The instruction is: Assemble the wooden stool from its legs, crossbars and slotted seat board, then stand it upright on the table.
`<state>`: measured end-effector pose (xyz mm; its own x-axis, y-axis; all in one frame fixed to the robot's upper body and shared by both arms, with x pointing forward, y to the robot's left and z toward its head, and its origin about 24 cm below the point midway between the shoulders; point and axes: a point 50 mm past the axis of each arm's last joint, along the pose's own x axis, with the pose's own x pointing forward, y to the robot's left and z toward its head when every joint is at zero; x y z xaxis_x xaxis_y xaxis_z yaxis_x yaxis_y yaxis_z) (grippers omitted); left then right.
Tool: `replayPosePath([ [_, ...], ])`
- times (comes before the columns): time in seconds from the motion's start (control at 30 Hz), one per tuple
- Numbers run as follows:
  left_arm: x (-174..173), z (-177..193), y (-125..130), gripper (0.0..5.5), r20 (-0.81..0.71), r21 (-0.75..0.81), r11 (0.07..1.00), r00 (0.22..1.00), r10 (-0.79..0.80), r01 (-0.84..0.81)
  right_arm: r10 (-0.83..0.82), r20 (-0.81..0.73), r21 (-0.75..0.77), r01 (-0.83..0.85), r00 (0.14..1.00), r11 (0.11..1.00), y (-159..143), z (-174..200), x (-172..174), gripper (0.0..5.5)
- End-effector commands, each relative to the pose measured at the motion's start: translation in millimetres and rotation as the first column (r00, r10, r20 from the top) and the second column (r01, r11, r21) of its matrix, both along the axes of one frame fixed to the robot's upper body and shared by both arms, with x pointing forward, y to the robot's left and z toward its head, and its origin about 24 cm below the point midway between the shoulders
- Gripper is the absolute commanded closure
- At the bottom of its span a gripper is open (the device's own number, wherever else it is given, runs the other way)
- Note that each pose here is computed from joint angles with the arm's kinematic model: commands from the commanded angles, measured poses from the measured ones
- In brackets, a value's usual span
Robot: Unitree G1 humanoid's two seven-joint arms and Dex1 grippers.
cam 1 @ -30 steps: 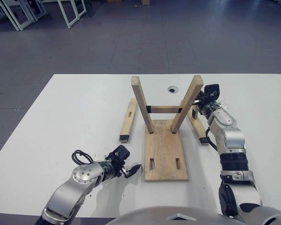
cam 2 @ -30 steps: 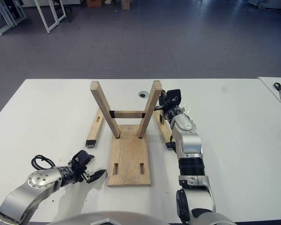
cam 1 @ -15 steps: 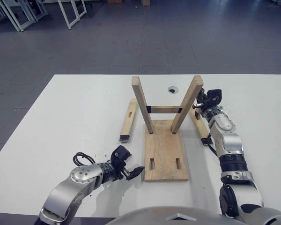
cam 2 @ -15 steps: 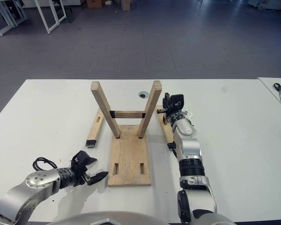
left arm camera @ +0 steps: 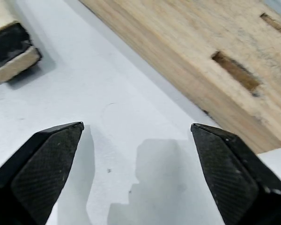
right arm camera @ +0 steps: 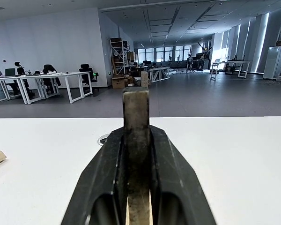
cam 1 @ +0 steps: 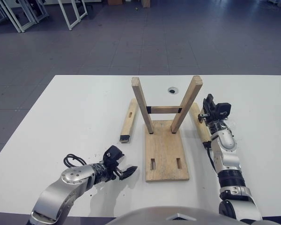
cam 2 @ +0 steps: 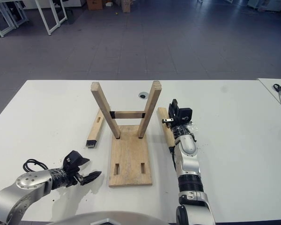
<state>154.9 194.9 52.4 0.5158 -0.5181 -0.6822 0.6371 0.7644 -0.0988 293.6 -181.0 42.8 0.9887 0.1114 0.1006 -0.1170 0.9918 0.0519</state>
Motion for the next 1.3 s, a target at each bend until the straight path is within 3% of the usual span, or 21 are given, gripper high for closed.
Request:
replayPosePath([
  [0.03, -2, -4, 1, 1.25, -0.014, 0.096, 0.988, 0.993, -0.121, 0.121, -0.038, -0.191, 0.008, 0.040, 0.981, 0.999, -5, -38, -18, 5.09],
  [0.17, 0, -9, -20, 1.25, -0.010, 0.106, 0.957, 0.963, -0.270, 0.270, -0.054, -0.184, -0.005, 0.054, 0.981, 0.999, -7, -34, -13, 5.09],
  [0.6, 9, -9, -38, 1.25, 0.011, 0.027, 0.970, 0.971, -0.240, 0.240, -0.064, -0.176, -0.017, 0.062, 0.982, 0.998, -4, -45, -20, 5.09],
  [0.93, 5, -8, -43, 1.25, 0.000, 0.015, 0.973, 0.973, -0.232, 0.232, -0.070, 0.038, -0.012, 0.070, 0.997, 0.997, 0, 14, 2, 5.09],
  [0.97, 5, -7, -44, 1.25, 0.001, 0.013, 0.973, 0.973, -0.230, 0.230, -0.064, 0.048, -0.009, 0.065, 0.997, 0.998, 0, 17, 3, 4.72],
  [1.3, 4, -7, -43, 1.25, -0.004, 0.012, 0.976, 0.977, -0.215, 0.215, -0.058, 0.122, -0.024, 0.062, 0.991, 0.998, 0, 54, 7, 3.18],
])
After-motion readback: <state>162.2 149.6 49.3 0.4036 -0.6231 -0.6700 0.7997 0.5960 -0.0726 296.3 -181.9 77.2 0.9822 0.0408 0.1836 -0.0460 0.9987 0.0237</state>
